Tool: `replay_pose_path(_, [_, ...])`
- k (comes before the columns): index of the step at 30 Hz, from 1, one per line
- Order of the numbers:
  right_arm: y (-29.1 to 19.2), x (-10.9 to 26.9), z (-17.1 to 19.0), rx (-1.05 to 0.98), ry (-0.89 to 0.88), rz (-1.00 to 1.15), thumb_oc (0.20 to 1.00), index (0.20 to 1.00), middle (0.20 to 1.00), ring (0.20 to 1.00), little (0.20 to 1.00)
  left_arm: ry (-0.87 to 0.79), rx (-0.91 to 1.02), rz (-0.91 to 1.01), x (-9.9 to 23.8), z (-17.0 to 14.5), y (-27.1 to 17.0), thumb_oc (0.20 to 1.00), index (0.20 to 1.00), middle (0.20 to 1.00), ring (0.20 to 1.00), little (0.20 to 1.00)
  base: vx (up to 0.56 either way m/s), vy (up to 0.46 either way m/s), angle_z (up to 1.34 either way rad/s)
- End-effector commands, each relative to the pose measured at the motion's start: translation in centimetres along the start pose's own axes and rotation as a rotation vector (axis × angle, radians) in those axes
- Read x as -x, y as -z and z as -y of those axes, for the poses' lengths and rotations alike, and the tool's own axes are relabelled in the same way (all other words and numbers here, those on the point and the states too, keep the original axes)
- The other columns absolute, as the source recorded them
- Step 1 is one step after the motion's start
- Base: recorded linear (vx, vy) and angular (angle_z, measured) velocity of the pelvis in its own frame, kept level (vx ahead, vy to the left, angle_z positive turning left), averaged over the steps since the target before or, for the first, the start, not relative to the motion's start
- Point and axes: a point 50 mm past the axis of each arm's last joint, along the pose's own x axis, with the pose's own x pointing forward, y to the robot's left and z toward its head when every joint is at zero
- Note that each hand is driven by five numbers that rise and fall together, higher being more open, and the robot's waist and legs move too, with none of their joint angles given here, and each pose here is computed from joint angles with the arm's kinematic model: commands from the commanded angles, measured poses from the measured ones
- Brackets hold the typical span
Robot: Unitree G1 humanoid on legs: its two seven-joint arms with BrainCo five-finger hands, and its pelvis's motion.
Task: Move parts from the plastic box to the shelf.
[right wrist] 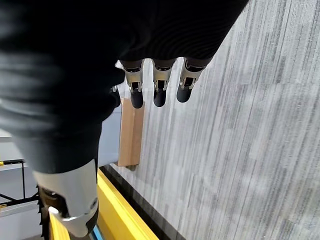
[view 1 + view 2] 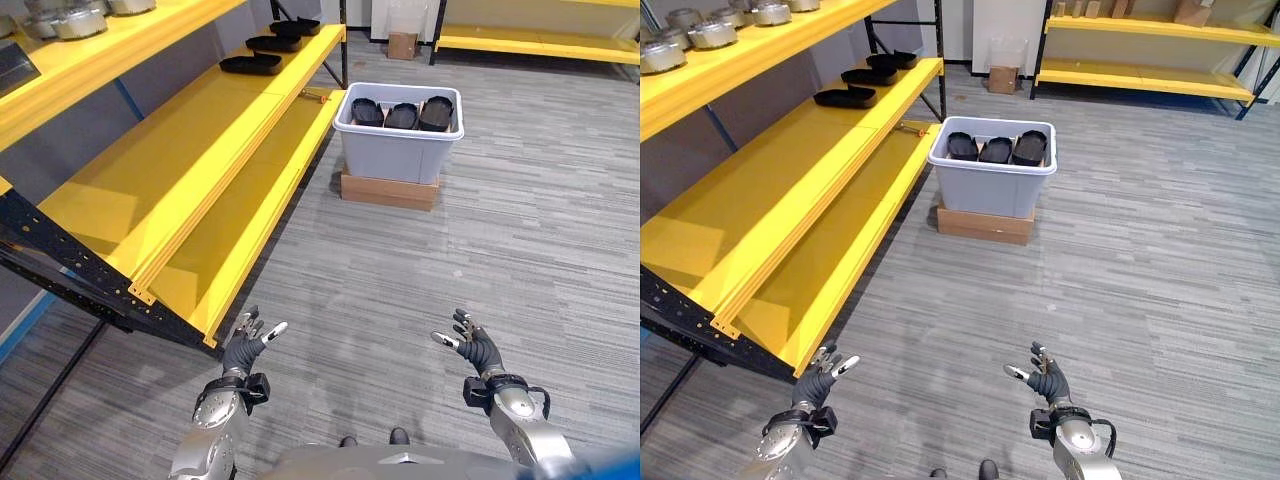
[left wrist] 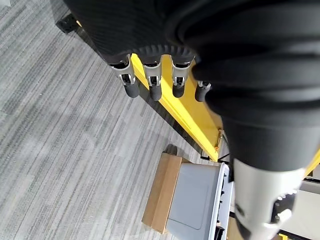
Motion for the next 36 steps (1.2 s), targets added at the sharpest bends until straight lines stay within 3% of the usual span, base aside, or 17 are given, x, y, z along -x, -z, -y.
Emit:
replay_pose_path(1, [-1.5,0.0,-0.6,0.036,-0.038,0.077,1.0,1.0,1.0,1.0,1.0,-0.035,-0.073,0.111,-0.5,-1.3,-2.5,1.0,1.0,1.0,1.0,1.0,-0.02,0.084,-0.01])
replay_pose_path(10, [-1.1,0.3,-0.8,-0.017,-0.052,0.074,1.0,1.0,1.0,1.0,1.0,0.022,-0.135,0.121,-0.6,-0.7,-2.8,1.0,1.0,1.0,1.0,1.0,0.03,0.104,0.22])
replay_pose_path(18, [-1.4,0.2,-0.8,-0.034,-0.08,0.092,1.0,1.0,1.0,1.0,1.0,0.031,-0.093,0.08,-0.3,-0.5,-1.4,1.0,1.0,1.0,1.0,1.0,0.34,-0.116,-0.01])
replay_pose_path(36, [-1.3,1.0,2.6,-0.033,0.021,0.09,1.0,1.0,1.0,1.0,1.0,0.043,-0.035,0.091,-0.5,0.0,-1.9,1.0,1.0,1.0,1.0,1.0,0.24,-0.103,0.06])
